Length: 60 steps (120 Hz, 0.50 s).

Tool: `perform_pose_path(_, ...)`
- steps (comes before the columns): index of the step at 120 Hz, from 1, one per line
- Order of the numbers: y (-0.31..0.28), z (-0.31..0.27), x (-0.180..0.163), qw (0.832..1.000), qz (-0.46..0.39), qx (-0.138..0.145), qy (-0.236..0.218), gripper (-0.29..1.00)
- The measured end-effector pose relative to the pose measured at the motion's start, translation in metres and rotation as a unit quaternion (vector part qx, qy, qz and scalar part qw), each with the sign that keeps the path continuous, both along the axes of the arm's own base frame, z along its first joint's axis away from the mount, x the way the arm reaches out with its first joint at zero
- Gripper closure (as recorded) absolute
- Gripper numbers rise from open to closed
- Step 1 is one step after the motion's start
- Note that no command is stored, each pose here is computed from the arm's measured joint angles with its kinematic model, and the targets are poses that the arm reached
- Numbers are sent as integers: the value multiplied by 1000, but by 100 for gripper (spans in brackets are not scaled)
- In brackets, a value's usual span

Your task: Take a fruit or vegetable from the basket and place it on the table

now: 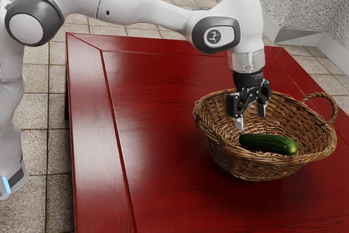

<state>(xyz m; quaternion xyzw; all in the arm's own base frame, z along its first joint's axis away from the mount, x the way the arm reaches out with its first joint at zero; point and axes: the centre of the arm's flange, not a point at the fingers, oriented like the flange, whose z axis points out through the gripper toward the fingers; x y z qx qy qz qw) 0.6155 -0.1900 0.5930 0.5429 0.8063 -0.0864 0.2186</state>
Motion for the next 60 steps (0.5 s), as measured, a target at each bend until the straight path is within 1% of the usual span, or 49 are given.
perform_pose_path(26, 4, -4, 32, 1000, -8, 0, -17, 0)
perform_pose_path(51, -2, -17, 40, 1000, -23, -5, -12, 0)
perform_pose_path(60, -3, -25, 42, 1000, -26, -13, -6, 0)
